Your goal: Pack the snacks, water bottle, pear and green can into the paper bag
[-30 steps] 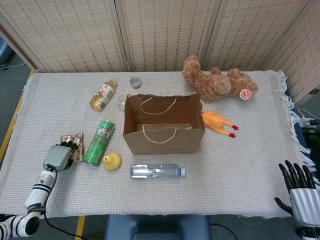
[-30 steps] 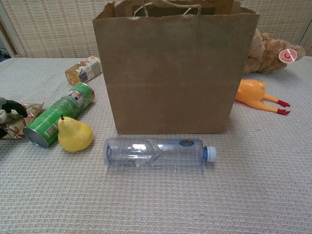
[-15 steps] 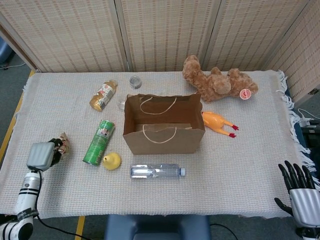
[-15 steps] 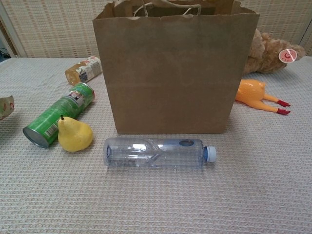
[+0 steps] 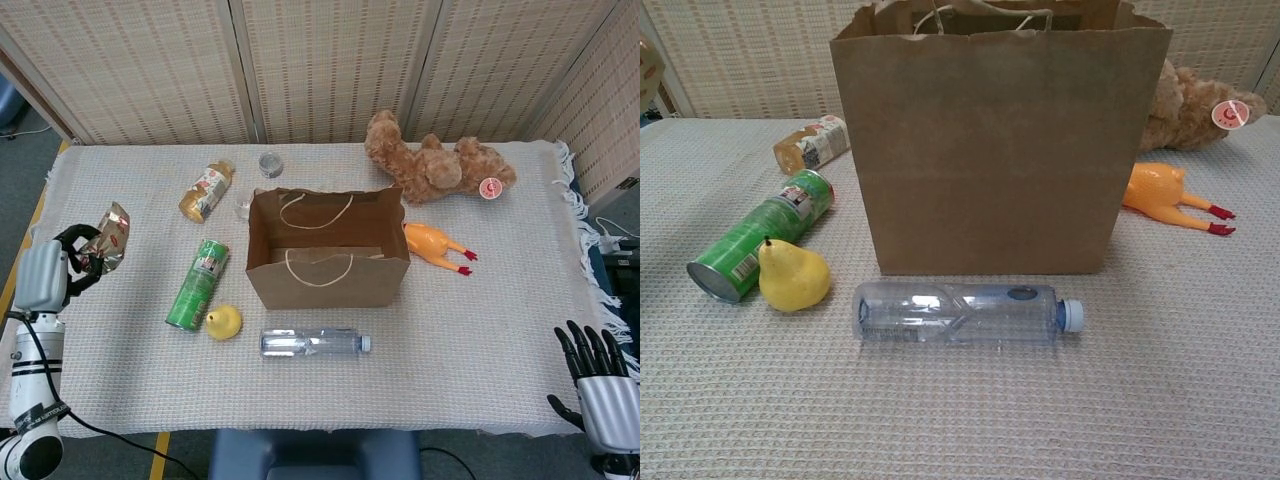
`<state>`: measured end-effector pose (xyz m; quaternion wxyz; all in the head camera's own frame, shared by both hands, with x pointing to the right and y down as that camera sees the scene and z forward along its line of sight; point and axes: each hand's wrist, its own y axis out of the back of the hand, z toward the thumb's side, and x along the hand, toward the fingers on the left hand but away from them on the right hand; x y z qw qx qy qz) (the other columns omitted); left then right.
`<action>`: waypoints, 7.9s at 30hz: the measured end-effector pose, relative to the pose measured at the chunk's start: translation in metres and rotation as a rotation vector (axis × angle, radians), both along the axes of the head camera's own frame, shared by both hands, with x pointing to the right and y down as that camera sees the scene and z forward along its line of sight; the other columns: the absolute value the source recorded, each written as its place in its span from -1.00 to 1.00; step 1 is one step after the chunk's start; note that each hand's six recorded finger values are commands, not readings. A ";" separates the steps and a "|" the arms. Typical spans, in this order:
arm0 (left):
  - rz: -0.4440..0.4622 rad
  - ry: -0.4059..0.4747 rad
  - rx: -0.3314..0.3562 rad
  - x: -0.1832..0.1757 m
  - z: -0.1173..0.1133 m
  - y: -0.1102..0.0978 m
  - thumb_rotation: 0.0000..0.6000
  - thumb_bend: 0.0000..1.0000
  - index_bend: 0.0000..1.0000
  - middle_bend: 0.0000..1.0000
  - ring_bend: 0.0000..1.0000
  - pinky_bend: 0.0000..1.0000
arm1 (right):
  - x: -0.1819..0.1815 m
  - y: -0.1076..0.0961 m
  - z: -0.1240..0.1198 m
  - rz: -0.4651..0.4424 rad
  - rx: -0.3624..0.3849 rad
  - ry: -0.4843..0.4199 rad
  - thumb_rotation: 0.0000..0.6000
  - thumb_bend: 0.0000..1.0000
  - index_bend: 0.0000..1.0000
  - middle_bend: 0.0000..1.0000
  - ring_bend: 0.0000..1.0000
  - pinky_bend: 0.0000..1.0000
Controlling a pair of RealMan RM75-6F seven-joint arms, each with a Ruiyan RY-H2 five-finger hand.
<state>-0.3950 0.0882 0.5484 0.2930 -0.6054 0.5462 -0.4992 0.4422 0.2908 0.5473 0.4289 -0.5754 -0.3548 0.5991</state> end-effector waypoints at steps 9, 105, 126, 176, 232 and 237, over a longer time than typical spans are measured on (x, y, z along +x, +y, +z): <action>0.112 0.178 0.082 0.086 -0.061 -0.042 1.00 0.36 0.43 0.47 0.39 0.67 | 0.000 -0.001 0.001 -0.002 -0.001 0.000 1.00 -1.00 -0.99 -1.00 -1.00 -1.00; 0.671 -0.040 -0.188 0.013 0.001 0.189 1.00 -0.17 -0.72 -0.84 -0.81 -0.49 | -0.001 -0.001 0.001 -0.006 0.001 0.021 1.00 -1.00 -0.98 -1.00 -1.00 -1.00; 1.061 0.142 -0.136 0.127 0.037 0.212 1.00 -0.27 -0.84 -0.97 -0.95 -0.57 | 0.000 -0.001 0.001 -0.002 -0.001 0.011 1.00 -1.00 -0.98 -1.00 -1.00 -1.00; 1.183 -0.004 -0.294 0.283 0.116 0.138 1.00 -0.30 -1.00 -1.00 -1.00 -0.78 | 0.002 -0.003 0.003 0.009 -0.014 -0.020 1.00 -1.00 -0.96 -1.00 -1.00 -1.00; 0.915 -0.265 -0.155 0.151 0.018 0.084 1.00 0.31 0.33 0.33 0.24 0.43 | 0.001 -0.001 0.001 -0.002 -0.004 -0.022 1.00 -1.00 -0.94 -1.00 -1.00 -1.00; 0.832 -0.266 -0.070 0.142 -0.008 0.037 1.00 0.30 0.33 0.33 0.24 0.43 | 0.002 -0.001 0.001 0.003 -0.004 -0.024 1.00 -1.00 -0.94 -1.00 -1.00 -1.00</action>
